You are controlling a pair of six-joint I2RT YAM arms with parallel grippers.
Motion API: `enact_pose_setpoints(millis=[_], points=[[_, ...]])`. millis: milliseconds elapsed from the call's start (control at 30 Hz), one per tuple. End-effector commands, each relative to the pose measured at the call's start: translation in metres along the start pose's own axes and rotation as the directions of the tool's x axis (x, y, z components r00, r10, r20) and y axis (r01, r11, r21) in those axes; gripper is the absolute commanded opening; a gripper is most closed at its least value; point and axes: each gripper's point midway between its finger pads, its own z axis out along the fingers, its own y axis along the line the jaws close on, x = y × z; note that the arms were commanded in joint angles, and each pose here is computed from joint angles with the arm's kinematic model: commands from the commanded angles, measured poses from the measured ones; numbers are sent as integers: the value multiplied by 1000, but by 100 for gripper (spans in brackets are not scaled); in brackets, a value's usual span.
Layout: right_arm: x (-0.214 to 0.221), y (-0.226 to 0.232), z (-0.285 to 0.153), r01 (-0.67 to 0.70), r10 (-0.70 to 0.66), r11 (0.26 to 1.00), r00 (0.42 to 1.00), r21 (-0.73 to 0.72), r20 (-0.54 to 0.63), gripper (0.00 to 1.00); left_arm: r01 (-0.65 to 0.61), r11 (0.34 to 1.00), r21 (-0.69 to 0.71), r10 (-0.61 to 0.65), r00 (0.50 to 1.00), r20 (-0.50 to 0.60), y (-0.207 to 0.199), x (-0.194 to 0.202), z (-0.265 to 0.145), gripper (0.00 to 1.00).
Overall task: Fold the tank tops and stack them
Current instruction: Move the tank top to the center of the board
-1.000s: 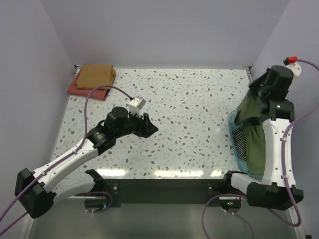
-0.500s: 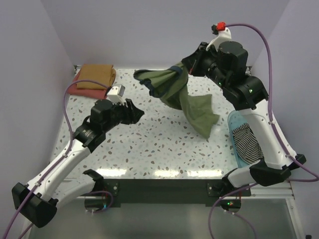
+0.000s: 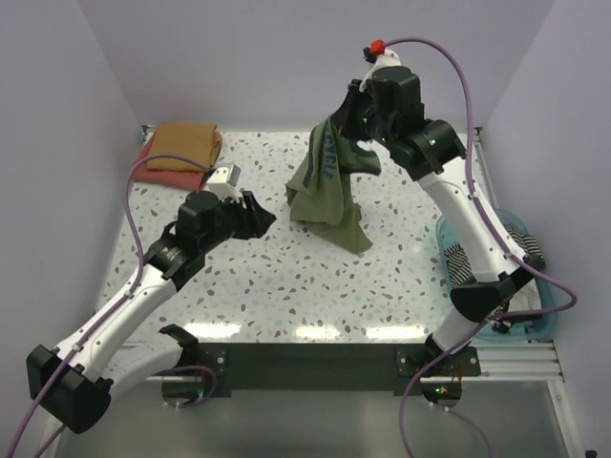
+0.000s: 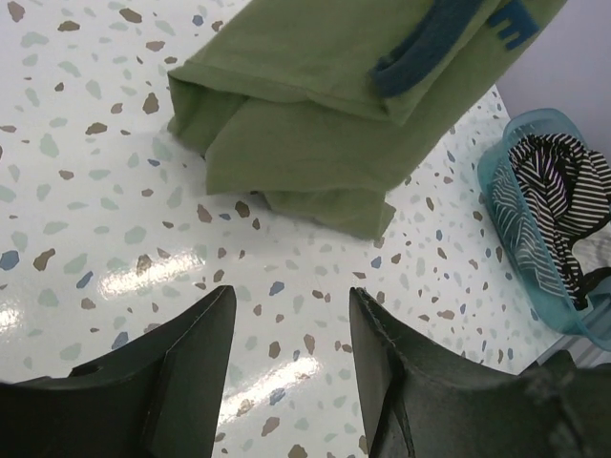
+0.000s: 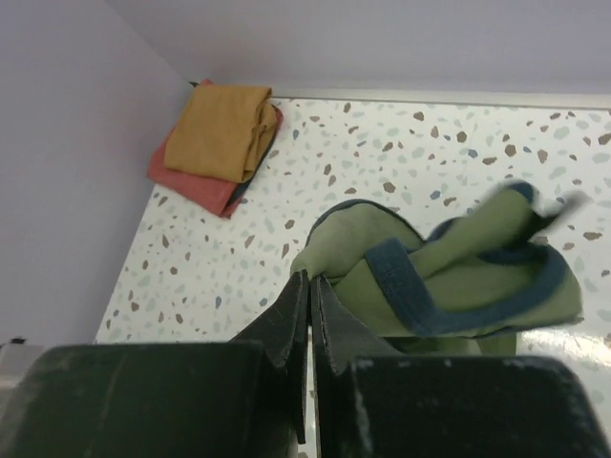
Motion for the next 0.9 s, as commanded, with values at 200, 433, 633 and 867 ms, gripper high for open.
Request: enact_pose_setpoints(millis=[200,433,633,867], points=[[-122,81,-171,89,70,907,931,-411,357,0,5,998,58,-9,997,79,-12,-18,-11,56],[-151,96,-259,126,163,830,876,-543,454,0,0,999,49,-5,994,112,-14,-29,-18,56],[-138,88,-202,81,128,882,907,-465,400,0,4,999,39,-8,993,118,-12,-31,-18,56],[-40,59,20,-14,39,972,994,-234,103,0,34,999,18,-36,997,71,-4,-13,-7,56]])
